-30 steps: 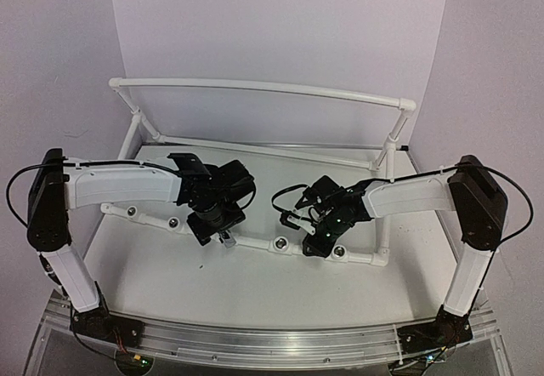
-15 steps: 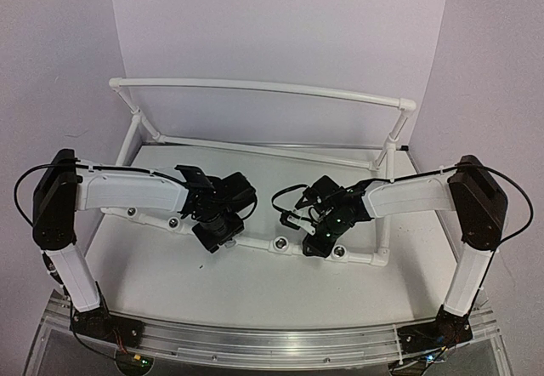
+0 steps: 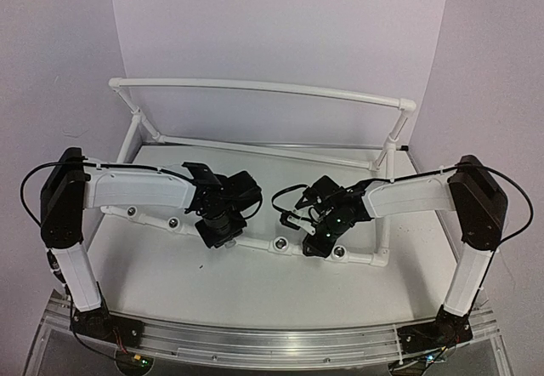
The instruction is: Install the water faucets
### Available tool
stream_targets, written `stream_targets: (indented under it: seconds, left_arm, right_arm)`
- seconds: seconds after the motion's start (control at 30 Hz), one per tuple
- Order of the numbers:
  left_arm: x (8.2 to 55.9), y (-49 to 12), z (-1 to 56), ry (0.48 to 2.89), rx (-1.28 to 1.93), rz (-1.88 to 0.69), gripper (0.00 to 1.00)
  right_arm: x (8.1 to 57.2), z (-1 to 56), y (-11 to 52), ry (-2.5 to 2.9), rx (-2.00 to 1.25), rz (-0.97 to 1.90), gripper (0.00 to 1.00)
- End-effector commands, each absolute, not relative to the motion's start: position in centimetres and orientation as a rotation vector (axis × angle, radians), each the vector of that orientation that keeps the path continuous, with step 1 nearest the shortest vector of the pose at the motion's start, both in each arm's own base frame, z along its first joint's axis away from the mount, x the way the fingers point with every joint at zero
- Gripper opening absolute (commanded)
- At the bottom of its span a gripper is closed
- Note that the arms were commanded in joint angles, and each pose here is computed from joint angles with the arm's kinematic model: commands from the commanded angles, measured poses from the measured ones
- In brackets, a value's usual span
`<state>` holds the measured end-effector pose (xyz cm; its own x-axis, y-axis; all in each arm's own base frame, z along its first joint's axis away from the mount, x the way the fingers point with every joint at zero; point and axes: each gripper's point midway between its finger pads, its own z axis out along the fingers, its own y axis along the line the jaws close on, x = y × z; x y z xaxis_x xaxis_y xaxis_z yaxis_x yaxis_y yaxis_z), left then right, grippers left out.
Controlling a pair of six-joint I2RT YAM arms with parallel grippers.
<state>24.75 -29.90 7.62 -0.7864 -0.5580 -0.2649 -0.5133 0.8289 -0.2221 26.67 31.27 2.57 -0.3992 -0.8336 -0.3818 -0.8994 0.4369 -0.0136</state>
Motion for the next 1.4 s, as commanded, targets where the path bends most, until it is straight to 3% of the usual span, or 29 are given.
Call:
stream_targets:
  seconds: [0.0, 0.3, 0.6, 0.87, 0.93, 1.27, 1.37]
  left_arm:
    - [24.7, -28.6, 7.2, 2.765, -0.596, 0.000, 0.13]
    - [24.9, -28.3, 7.6, 2.825, -0.176, 0.139, 0.05]
    - [25.9, -29.2, 8.9, 2.803, 0.322, 0.214, 0.11]
    - [26.3, -28.7, 9.5, 2.768, 0.548, 0.360, 0.15]
    - [26.4, -28.4, 10.0, 2.757, 0.561, 0.387, 0.20]
    - [26.5, -30.0, 14.9, 2.690, 0.419, 0.121, 0.63]
    - [26.0, -29.7, 16.2, 2.671, 0.378, 0.057, 0.68]
  right_arm:
    - [25.4, 3.3, 31.4, 2.368, -1.518, 0.315, 0.28]
    - [25.3, 3.2, 31.1, 2.370, -1.526, 0.307, 0.28]
    - [25.3, 3.2, 31.3, 2.373, -1.528, 0.318, 0.28]
    - [25.3, 3.2, 31.3, 2.375, -1.528, 0.318, 0.28]
    - [25.3, 3.2, 31.3, 2.376, -1.527, 0.319, 0.28]
    - [25.3, 3.1, 31.4, 2.379, -1.528, 0.324, 0.32]
    - [25.4, 3.1, 31.4, 2.379, -1.526, 0.322, 0.33]
